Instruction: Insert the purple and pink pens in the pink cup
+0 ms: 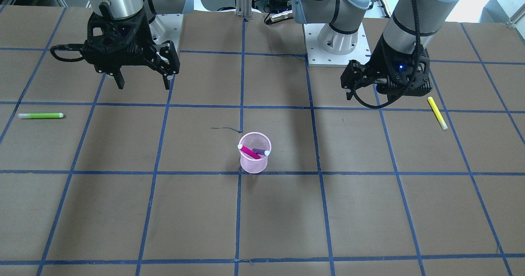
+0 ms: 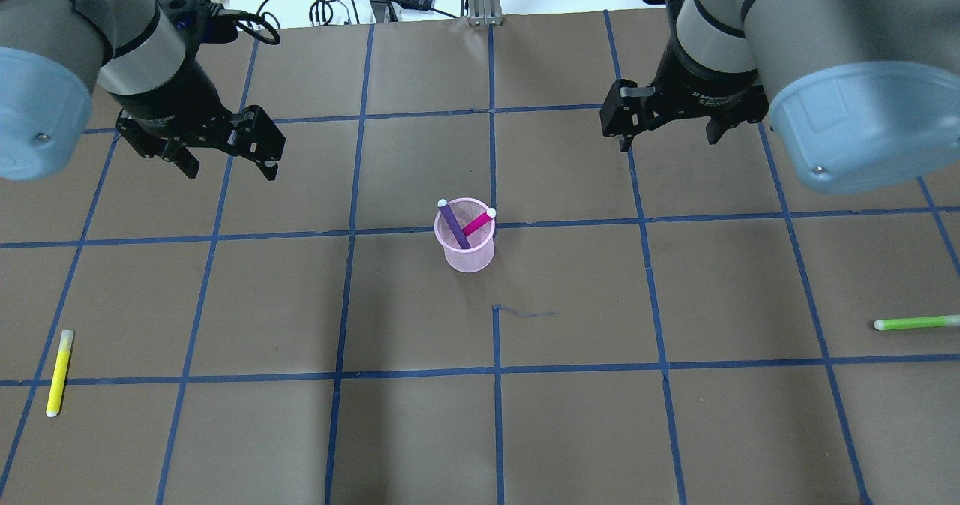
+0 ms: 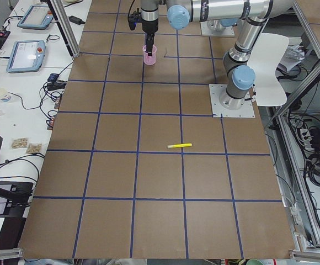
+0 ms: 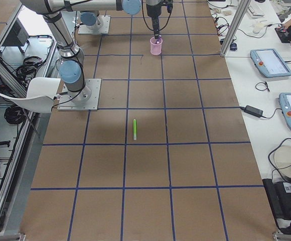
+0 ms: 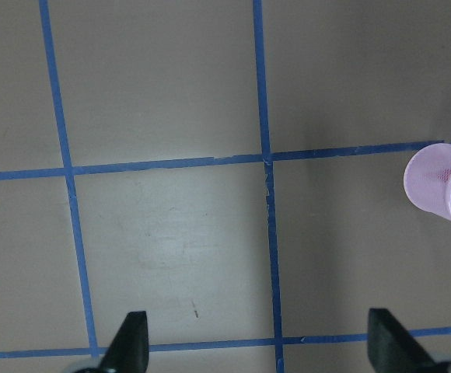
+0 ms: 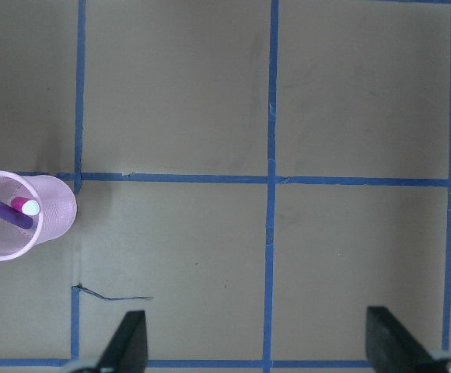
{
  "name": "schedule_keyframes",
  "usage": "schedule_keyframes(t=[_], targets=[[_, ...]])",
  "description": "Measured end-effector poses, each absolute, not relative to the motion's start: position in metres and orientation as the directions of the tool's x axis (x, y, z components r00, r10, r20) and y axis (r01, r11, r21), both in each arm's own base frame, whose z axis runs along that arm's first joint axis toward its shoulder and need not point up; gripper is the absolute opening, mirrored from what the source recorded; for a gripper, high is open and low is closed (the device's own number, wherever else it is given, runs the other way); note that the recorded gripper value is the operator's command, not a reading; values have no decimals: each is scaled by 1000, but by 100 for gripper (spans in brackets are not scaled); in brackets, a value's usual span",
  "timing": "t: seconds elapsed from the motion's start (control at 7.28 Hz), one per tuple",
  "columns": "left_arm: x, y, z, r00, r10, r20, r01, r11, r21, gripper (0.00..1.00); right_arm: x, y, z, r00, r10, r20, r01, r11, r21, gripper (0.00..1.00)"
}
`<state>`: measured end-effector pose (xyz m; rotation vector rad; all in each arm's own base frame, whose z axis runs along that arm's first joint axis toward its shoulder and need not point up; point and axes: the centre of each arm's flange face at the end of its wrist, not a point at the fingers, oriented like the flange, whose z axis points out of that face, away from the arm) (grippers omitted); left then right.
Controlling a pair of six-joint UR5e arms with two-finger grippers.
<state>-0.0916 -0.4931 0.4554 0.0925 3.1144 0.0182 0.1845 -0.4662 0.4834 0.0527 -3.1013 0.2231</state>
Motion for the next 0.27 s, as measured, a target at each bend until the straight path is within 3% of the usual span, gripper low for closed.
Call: schedule_keyframes(t=[0.27], targets=[[-88,-492,455,-999,48,-25,48,999,13,100,185,-466,483,-999,-31,33,-35,989,-143,100]])
